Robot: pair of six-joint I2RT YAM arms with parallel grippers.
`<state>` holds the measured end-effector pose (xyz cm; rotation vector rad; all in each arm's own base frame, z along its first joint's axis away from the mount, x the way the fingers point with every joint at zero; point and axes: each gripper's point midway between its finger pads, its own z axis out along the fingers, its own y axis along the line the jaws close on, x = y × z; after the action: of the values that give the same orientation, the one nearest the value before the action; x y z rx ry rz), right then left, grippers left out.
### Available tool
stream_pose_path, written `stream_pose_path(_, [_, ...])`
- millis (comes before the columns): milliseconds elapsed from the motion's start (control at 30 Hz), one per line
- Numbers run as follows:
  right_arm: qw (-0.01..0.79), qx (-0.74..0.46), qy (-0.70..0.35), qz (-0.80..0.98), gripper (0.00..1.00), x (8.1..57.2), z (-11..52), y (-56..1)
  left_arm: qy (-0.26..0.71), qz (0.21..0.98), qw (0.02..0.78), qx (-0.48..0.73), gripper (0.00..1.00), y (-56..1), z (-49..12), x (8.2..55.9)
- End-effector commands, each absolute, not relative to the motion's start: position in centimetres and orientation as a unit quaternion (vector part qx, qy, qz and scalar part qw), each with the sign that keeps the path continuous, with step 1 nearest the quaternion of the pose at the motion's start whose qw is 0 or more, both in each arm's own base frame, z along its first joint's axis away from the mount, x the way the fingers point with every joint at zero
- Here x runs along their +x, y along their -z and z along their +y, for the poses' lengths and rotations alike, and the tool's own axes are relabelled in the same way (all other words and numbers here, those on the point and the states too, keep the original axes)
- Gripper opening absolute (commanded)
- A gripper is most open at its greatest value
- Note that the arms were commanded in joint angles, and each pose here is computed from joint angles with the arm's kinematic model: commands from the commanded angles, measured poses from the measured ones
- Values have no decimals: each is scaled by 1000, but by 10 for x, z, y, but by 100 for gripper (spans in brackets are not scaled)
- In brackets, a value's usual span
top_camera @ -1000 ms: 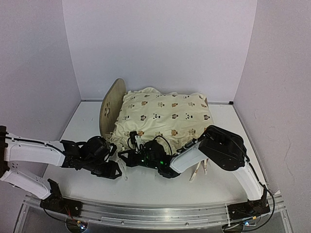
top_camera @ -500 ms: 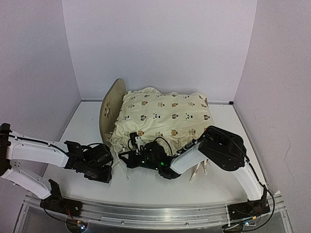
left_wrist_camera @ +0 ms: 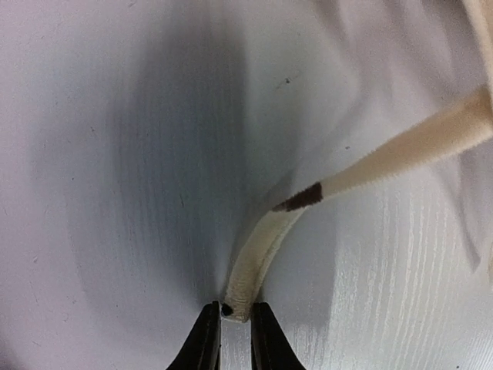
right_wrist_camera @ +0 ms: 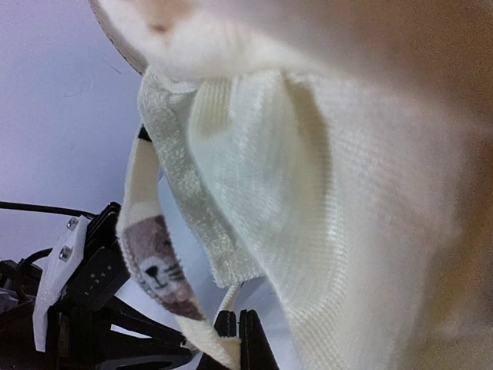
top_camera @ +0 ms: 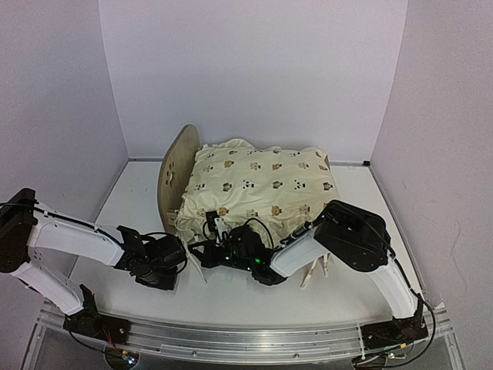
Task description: Set up the pet bed
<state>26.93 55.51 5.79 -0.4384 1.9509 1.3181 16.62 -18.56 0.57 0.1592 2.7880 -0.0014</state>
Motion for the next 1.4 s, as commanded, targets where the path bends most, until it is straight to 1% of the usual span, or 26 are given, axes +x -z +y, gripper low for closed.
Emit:
stream_pose_path(0, [332,-155,-489,791,0,268,544,-26,4,981,190,50,10,-5,-192,174])
stream_pose_path(67, [330,-155,-490,792,0,267,543,-26,2,979,198,47,1,-6,-191,176])
stream_pose_path(100, [330,-154,-490,792,0,267,543,-27,1,978,205,45,0,-7,-190,178])
stream_pose_path(233, [330,-154,-489,793,0,266,540,-27,7,973,226,42,0,-13,-190,184])
stream_pose_path(333, [330,-155,-489,792,4,265,539,-28,12,971,237,42,0,-18,-192,187])
stream_pose_path(400, [330,-156,-489,792,10,264,539,-29,15,969,244,41,0,-22,-192,189])
stream_pose_path(467, [330,-157,-489,792,22,264,538,-30,25,967,252,42,0,-28,-194,190])
stream_pose_path(567, [335,-160,-487,790,37,264,537,-33,40,963,262,43,0,-39,-195,191])
stream_pose_path(633, [338,-163,-488,788,43,264,538,-37,46,962,267,43,0,-44,-195,191])
stream_pose_path(667, [340,-165,-488,787,44,264,538,-38,48,962,267,43,0,-45,-195,190])
stream_pose_path(967, [352,-176,-495,775,47,267,545,-53,90,950,296,38,0,-68,-200,194])
stream_pose_path(1100, [352,-177,-494,775,52,267,545,-51,119,939,319,42,0,-87,-208,198])
stream_pose_path(1233, [360,-181,-489,774,56,268,544,-54,124,933,335,45,0,-97,-212,204])
stream_pose_path(1367, [372,-184,-480,773,55,271,542,-60,121,929,345,47,0,-99,-215,208])
